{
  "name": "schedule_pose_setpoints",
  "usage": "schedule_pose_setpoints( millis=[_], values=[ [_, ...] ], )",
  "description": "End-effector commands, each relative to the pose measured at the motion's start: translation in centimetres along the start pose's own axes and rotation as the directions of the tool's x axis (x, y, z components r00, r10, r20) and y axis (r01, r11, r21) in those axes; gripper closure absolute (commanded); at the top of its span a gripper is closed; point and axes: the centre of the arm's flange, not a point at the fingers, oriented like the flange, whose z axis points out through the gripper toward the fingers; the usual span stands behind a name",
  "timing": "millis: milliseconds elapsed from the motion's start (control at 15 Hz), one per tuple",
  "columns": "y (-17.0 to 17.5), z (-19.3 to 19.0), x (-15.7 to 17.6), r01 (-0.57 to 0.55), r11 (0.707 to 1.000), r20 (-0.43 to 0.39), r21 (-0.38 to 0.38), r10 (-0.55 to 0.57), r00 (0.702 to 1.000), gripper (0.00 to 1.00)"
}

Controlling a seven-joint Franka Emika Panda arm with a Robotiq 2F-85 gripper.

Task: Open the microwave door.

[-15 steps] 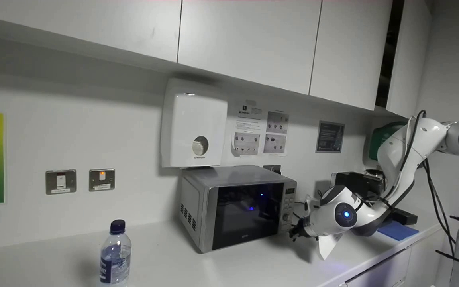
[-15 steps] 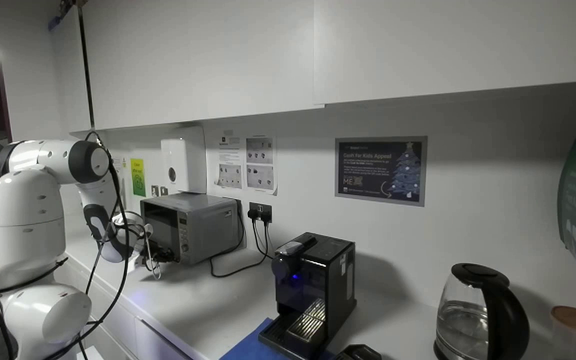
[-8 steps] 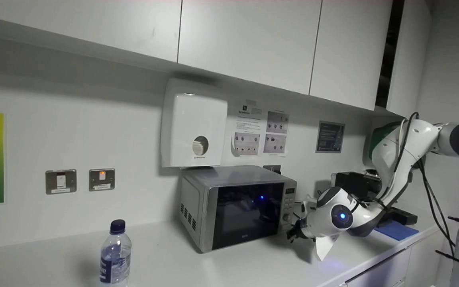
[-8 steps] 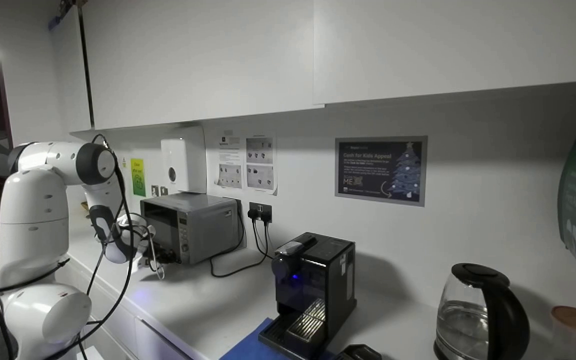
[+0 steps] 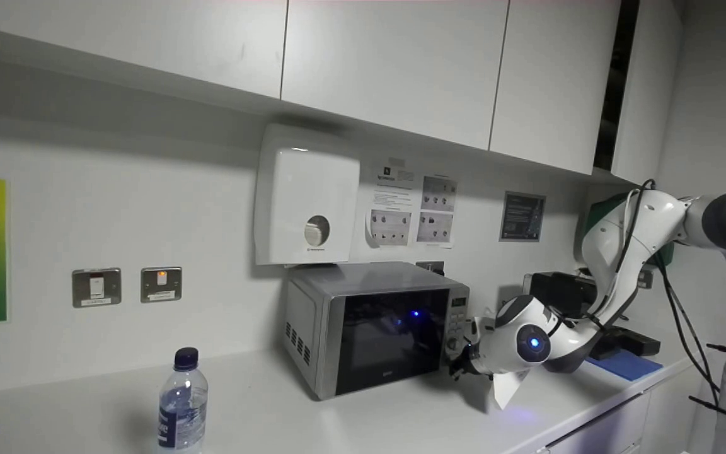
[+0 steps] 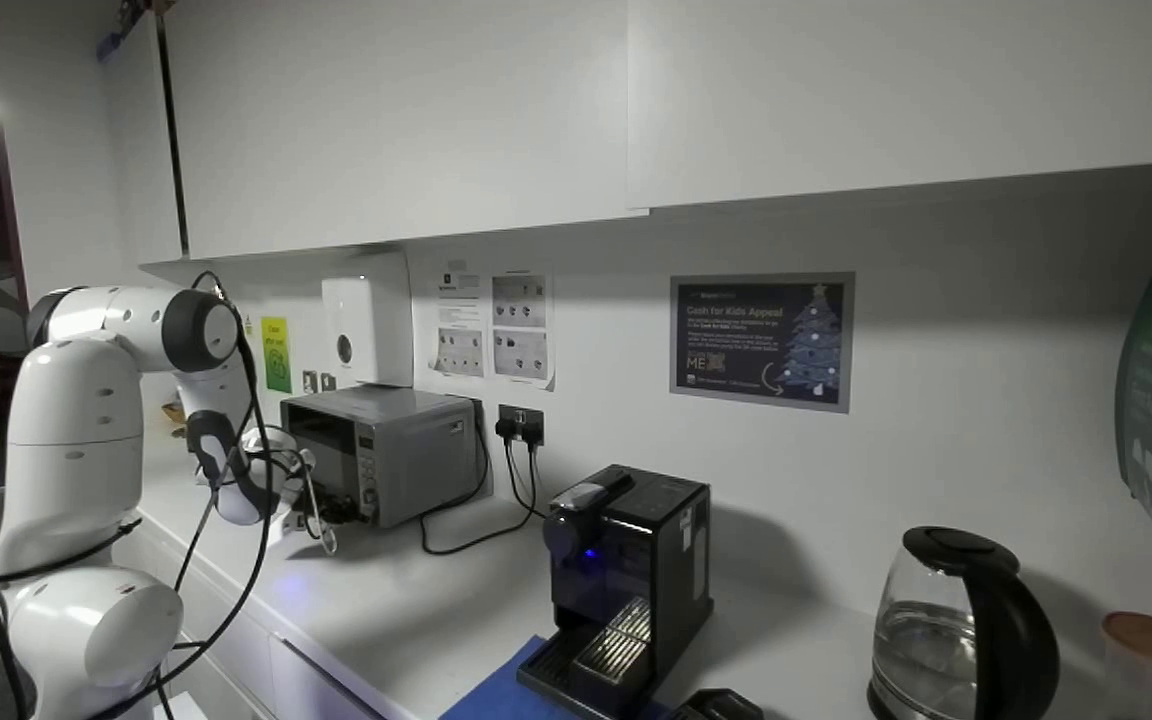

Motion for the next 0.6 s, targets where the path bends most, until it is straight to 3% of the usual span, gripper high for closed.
schedule_pose_setpoints(
  millis=[0, 533],
  values=[
    [-0.36, 0.84, 0.71, 0.044, 0.998, -0.025, -0.049, -0.045, 0.999, 1.00],
    [-0.69, 0.74, 1.16, 0.096, 0.991, -0.041, -0.096, -0.101, 0.994, 1.00]
  ],
)
